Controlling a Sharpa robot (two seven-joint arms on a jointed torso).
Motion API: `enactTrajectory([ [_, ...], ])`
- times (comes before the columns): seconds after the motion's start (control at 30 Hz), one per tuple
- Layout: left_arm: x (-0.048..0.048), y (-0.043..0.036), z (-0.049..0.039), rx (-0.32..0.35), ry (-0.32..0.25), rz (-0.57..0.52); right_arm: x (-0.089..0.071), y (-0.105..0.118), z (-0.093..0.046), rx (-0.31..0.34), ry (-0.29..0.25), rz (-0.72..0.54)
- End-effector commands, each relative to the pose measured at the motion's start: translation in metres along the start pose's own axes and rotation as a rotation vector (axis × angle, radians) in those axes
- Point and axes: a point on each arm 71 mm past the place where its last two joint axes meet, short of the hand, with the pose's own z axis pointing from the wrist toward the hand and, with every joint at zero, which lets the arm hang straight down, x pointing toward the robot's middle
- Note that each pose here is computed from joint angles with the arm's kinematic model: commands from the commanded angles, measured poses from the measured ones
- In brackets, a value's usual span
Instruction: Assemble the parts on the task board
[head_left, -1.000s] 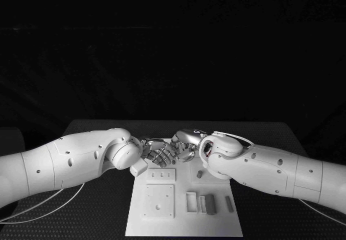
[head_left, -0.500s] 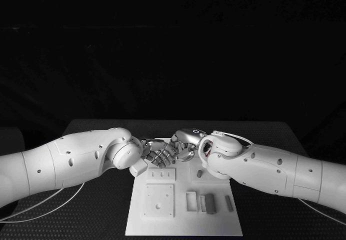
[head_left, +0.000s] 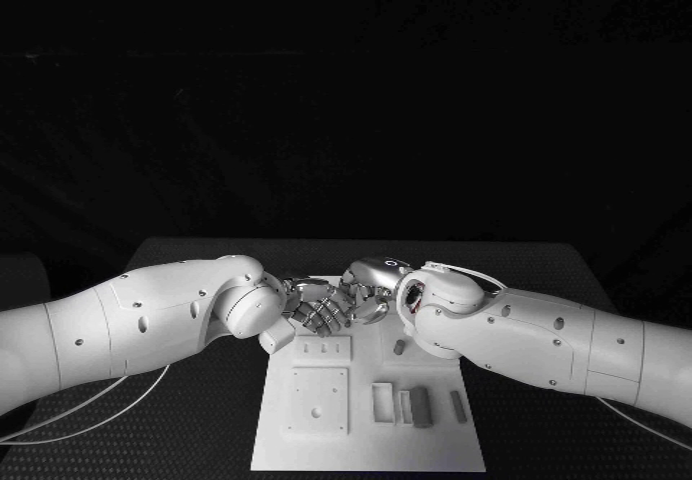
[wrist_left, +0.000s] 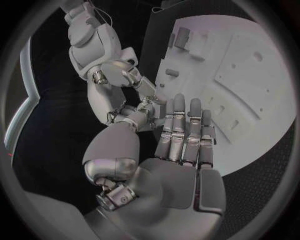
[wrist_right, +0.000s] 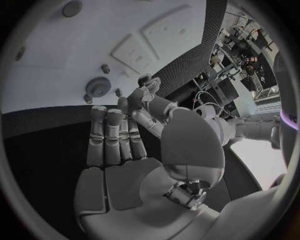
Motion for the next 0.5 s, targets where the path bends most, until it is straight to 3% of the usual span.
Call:
enactTrajectory([
  [0.03, 0.0031, -0.0033, 0.0001, 0.018, 0.011, 0.008, 0.0021, 0.0035, 0.0005, -0.018, 0.021, -0.008],
  [0.5, 0.0005, -0.0024, -0.0013, 0.034, 0.01, 0.014, 0.0029, 0.0, 0.0005, -0.008, 0.036, -0.014],
])
